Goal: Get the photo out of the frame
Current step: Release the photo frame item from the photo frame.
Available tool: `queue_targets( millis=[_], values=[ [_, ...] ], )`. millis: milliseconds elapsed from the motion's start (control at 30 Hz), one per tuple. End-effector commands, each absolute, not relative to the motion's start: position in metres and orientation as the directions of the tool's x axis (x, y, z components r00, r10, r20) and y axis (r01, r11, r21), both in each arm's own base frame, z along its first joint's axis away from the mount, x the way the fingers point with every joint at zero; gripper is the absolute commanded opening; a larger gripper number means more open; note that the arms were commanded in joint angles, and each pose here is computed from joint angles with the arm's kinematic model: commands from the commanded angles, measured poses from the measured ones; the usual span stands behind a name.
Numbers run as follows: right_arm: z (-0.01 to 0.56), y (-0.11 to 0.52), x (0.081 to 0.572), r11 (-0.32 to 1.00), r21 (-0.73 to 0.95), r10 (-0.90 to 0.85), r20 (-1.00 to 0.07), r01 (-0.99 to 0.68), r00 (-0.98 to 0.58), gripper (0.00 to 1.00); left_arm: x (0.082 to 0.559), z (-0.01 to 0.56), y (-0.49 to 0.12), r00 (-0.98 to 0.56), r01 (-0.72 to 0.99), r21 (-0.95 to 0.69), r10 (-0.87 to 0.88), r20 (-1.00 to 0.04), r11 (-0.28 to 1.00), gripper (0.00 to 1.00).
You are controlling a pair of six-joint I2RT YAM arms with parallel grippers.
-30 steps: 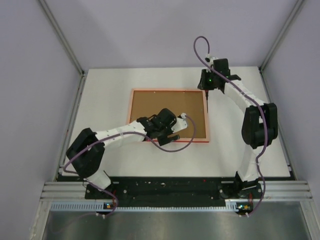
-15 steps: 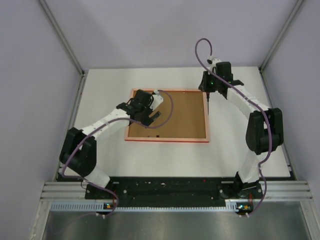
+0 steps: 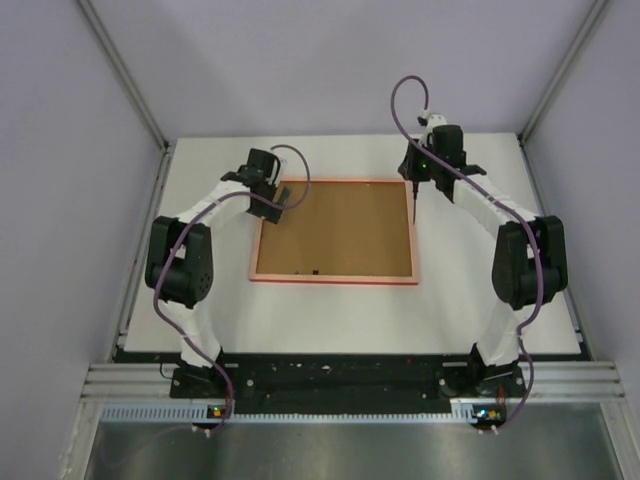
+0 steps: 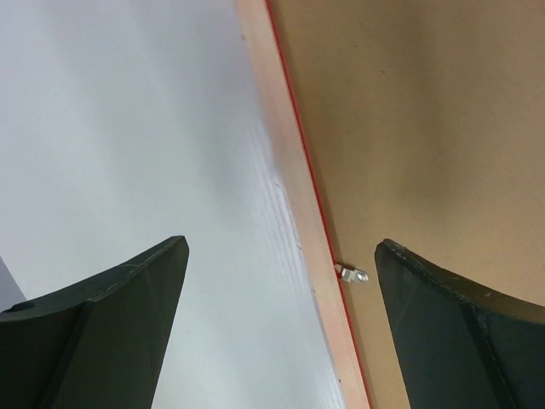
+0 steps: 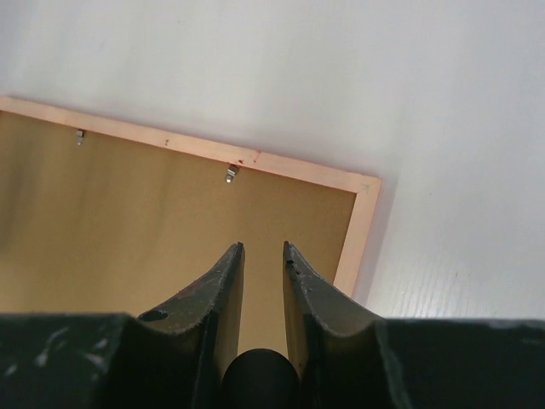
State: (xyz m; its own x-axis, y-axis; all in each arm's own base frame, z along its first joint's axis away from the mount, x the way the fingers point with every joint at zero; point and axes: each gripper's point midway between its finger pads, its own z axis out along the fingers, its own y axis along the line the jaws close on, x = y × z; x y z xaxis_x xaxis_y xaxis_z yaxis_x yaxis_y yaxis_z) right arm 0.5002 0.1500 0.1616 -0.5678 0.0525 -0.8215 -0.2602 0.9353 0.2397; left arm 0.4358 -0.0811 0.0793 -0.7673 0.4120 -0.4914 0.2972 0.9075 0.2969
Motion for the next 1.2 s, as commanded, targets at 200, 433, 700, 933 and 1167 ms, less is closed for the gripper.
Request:
queue_targets(
  millis=[200,433,700,933,1167],
  values=[
    [0.219,0.175,0.540,0.909,0.257,0.115,-0.910,-0.327,-0.398,0.00,0.465,0.073,-0.071,-0.831,0.195,0.124,0.231,-0.506,0.973,0.93],
    [0.216,0.186,0.539,0.889,0.267,0.092,-0.901,-0.373,-0.424,0.00,0.479,0.065,-0.077,-0.854,0.189,0.045,0.187,-0.486,0.981,0.85],
    [0.216,0.192,0.530,0.873,0.248,0.049,-0.902,-0.420,-0.430,0.00,0.485,0.048,-0.079,-0.877,0.176,-0.033,0.141,-0.460,0.984,0.72],
    [0.224,0.201,0.531,0.864,0.179,-0.021,-0.921,-0.471,-0.389,0.00,0.478,0.042,-0.086,-0.878,0.207,-0.071,0.153,-0.454,0.976,0.52],
    [0.220,0.214,0.534,0.857,0.126,-0.081,-0.925,-0.500,-0.370,0.00,0.467,0.040,-0.095,-0.879,0.248,-0.115,0.173,-0.444,0.962,0.30]
  ],
)
